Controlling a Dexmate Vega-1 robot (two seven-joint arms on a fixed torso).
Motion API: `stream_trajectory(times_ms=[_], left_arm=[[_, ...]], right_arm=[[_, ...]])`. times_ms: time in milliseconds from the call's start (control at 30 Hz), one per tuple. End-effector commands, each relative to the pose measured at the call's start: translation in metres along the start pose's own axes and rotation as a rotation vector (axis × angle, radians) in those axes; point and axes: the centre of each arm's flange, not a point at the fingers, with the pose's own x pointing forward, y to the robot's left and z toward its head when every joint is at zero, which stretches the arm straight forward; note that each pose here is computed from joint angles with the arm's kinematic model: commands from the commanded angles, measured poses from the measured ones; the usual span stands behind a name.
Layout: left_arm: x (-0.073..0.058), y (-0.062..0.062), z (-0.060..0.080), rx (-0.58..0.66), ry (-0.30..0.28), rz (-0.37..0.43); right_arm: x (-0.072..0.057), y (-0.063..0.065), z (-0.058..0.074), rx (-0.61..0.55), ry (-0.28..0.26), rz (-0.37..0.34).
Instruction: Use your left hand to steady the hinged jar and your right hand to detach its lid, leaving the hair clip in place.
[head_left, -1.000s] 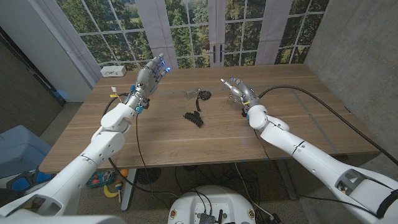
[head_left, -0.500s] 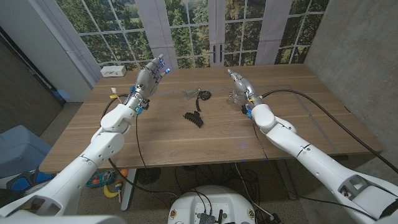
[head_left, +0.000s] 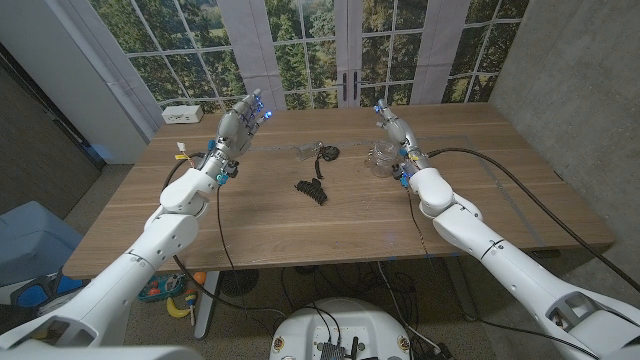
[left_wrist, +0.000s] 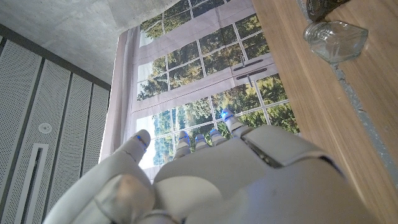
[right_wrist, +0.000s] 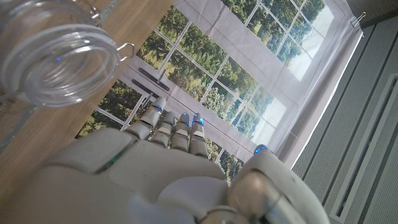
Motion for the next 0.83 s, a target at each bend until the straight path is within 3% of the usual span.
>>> stream_trajectory(times_ms=[33,433,500,833], left_arm=[[-0.008,0.004,0.002,0.004,0.011,0.012],[-0.019,0.009,-0.001,0.007,0.052,0.038],[-0.021,0.009,-0.003,0.003,0.061,0.041],[-0.029,0.013,0.000,0.009,0.066,0.067]], right_arm=[[-0.009,-0.012,0.010,0.162,-0.073,-0.013],[-0.019,-0.025,0.007,0.341,-0.133,-0.043],[-0.022,-0.028,0.002,0.413,-0.182,-0.080],[-0.034,-0.044,-0.009,0.560,-0.246,-0.157]])
